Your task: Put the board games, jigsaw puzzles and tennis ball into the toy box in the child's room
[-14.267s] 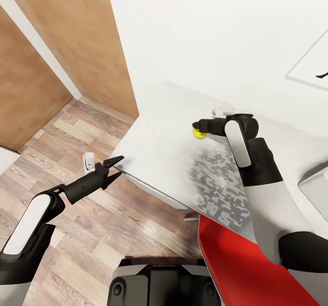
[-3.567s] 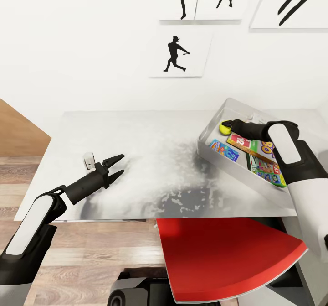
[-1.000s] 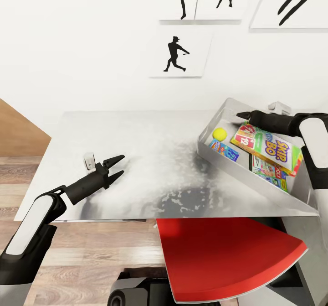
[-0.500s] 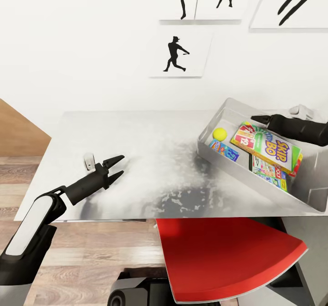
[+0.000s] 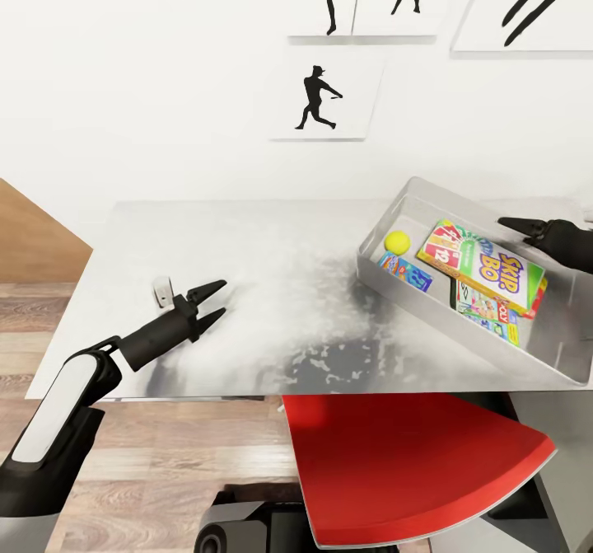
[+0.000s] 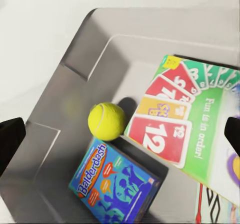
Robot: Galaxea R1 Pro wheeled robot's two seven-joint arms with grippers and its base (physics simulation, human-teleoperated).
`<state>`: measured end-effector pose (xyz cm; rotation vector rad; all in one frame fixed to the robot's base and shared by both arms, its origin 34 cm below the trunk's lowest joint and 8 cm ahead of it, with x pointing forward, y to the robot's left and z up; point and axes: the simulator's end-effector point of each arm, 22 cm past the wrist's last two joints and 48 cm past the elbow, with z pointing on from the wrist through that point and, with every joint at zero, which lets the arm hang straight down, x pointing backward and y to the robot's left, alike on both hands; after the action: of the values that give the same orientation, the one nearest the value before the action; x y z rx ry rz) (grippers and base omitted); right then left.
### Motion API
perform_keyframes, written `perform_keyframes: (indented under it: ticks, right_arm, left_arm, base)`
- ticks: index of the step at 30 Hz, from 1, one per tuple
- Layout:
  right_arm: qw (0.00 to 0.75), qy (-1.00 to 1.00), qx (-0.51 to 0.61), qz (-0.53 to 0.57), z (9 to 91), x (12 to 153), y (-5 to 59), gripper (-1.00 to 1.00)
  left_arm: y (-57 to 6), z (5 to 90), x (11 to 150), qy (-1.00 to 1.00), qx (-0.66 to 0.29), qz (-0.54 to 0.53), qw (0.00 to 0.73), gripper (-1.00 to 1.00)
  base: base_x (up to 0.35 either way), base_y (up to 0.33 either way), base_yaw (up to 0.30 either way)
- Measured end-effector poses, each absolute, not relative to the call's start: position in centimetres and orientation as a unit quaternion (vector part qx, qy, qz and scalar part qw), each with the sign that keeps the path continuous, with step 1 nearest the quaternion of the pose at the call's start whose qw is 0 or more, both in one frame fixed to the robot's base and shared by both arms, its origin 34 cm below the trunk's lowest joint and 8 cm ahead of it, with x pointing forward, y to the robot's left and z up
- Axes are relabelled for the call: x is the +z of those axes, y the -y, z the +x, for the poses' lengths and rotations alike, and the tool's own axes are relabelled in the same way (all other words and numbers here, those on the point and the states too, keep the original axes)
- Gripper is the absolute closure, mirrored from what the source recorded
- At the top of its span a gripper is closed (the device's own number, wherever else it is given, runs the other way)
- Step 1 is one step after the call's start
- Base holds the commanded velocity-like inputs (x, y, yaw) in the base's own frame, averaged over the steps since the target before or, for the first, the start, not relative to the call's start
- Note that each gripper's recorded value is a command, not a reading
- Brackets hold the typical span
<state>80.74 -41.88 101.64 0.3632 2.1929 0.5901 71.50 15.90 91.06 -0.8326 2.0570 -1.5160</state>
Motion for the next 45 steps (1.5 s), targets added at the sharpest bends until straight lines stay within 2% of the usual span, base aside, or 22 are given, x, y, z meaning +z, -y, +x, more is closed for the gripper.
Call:
perform_keyframes:
  ticks: [8,18,28,45]
  right_arm:
    - [0.408,-0.861,0.268,0.141,77.4,102.3,43.8,-1.00]
    - [0.380,-0.871,0.240,0.199,68.1,100.2,51.1,-1.00]
    - [0.384,-0.863,0.241,0.222,62.6,101.9,54.4,-1.00]
    - [0.387,-0.861,0.244,0.222,61.1,102.8,55.0,-1.00]
  left_arm:
    - [-15.7,71.6,91.4,-0.744,-0.553,-0.299,0.227,-1.00]
    - [-14.4,71.3,91.7,-0.744,-0.561,-0.288,0.220,-1.00]
    - [-13.8,71.2,92.1,-0.741,-0.569,-0.282,0.218,-1.00]
    - [-13.5,71.3,92.7,-0.738,-0.574,-0.277,0.220,-1.00]
  base:
    - [0.000,0.000,0.000]
    - [0.000,0.000,0.000]
    - [0.000,0.000,-0.022]
    - [0.000,0.000,-0.205]
